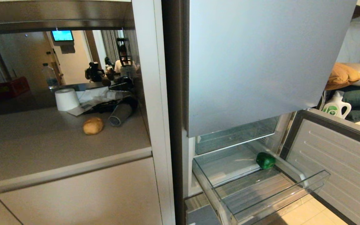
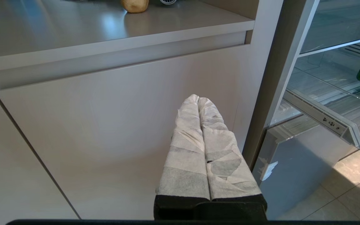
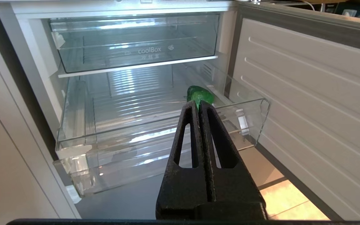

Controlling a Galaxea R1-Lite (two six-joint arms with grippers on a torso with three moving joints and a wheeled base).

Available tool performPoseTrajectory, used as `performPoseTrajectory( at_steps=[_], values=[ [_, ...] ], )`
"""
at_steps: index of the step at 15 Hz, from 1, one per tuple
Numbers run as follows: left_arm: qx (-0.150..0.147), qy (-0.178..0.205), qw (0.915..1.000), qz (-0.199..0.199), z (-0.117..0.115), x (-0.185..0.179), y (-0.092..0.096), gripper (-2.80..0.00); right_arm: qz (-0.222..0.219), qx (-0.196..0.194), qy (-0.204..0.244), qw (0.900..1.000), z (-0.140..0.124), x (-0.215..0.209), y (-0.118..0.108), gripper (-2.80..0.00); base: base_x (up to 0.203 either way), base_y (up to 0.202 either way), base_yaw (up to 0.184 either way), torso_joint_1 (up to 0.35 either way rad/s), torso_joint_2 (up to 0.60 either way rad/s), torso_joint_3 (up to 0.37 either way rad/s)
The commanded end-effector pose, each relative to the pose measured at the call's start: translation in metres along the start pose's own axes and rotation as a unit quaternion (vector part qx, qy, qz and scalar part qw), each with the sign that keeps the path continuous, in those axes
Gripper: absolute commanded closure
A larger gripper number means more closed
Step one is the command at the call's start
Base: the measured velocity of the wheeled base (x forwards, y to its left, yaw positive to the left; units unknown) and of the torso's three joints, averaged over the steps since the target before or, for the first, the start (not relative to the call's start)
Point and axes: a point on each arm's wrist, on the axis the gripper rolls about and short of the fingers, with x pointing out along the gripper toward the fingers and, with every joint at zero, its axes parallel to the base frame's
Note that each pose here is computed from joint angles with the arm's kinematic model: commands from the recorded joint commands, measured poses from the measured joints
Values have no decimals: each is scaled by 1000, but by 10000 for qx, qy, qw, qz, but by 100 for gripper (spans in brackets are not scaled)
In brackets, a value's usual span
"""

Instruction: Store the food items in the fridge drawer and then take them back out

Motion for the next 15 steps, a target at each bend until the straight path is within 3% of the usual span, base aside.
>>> performPoseTrajectory(
  at_steps=[1, 15],
  values=[
    [-2, 9, 10000, -5, 0, 0, 0, 0, 0, 7, 153, 9999, -9, 2, 0, 0, 0, 0, 0, 56, -107, -57],
    [-2, 9, 10000, 2, 0, 0, 0, 0, -3, 38, 156, 9999, -9, 2, 0, 0, 0, 0, 0, 53, -105, -51]
  ],
)
